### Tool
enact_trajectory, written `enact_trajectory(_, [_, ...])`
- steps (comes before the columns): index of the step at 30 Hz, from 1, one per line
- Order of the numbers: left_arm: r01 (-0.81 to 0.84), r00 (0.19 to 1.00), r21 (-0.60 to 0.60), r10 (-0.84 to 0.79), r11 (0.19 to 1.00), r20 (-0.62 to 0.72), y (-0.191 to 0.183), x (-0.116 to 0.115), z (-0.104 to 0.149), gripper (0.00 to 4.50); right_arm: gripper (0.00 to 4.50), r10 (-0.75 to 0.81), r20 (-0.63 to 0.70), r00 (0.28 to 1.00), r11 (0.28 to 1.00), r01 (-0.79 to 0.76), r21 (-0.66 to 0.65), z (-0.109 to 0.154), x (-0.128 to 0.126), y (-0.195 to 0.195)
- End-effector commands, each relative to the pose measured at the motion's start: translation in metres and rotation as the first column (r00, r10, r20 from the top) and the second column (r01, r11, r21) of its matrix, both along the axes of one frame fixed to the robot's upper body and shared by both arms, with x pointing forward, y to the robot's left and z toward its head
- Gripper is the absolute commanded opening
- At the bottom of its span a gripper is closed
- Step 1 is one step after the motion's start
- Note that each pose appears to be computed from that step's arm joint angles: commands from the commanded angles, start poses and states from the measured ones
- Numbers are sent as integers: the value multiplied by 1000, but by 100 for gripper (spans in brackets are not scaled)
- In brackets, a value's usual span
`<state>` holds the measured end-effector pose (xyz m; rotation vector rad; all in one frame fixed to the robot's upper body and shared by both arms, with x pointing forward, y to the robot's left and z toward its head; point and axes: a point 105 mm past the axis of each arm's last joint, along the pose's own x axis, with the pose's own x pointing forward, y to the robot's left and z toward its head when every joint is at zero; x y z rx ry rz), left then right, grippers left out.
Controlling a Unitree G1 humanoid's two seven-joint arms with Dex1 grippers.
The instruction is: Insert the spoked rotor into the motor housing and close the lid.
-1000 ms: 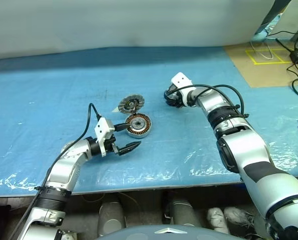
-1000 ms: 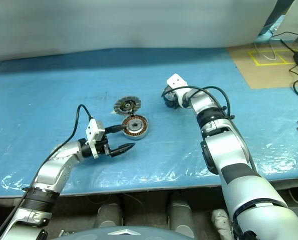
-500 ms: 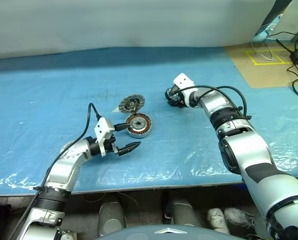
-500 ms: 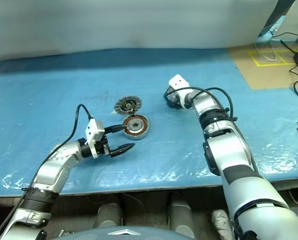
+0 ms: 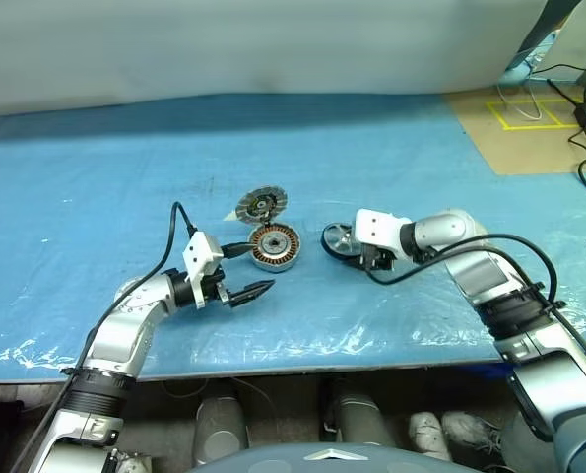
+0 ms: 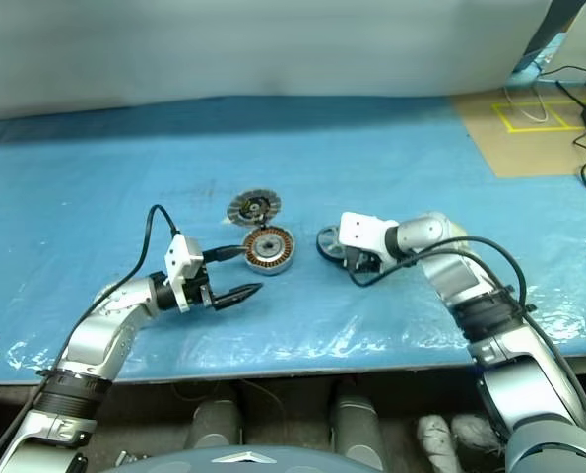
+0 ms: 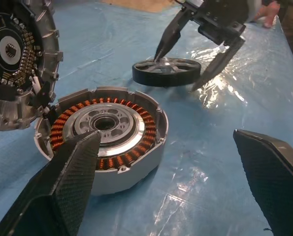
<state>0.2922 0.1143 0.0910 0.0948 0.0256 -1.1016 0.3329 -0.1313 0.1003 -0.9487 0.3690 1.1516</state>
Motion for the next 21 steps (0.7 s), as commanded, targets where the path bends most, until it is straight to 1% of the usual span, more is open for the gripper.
enact_trajectory(1, [30,998,-30,-28,999,56,-3,0,18,450,299,33,45,998,999,-35,36,20,-6,5])
enact_trajectory(3, [38,997,-32,-36,999,64,-5,0,20,450,299,53,60,997,998,-55,43,24,-9,8])
enact_trajectory(5, [39,997,-30,-37,999,67,-6,2,21,450,376,75,82,994,996,-78,33,28,-11,8])
enact_trajectory(6, [39,997,-26,-37,999,68,-6,2,20,450,402,85,89,992,996,-88,26,29,-13,8])
enact_trajectory(7, [38,997,-22,-37,999,67,-6,3,19,450,440,85,92,992,995,-88,36,34,-13,7])
enact_trajectory(8, [38,997,-20,-37,999,67,-5,3,18,450,446,83,94,992,995,-87,44,36,-14,7])
enact_trajectory(13, [35,998,-14,-35,999,60,-5,1,15,450,446,139,63,988,984,-144,100,50,-26,9])
enact_trajectory(17, [37,998,-11,-36,999,58,-7,-2,14,450,446,78,28,997,972,-82,220,64,-20,14])
enact_trajectory(19, [36,998,-11,-35,999,58,-8,-3,14,450,446,53,-5,999,964,-49,260,69,-17,17])
enact_trajectory(20, [35,998,-10,-35,999,58,-8,-2,13,450,446,46,1,999,969,-45,244,67,-15,17])
enact_trajectory(21, [35,998,-9,-34,999,57,-8,-2,13,450,446,54,23,998,979,-57,198,62,-14,17])
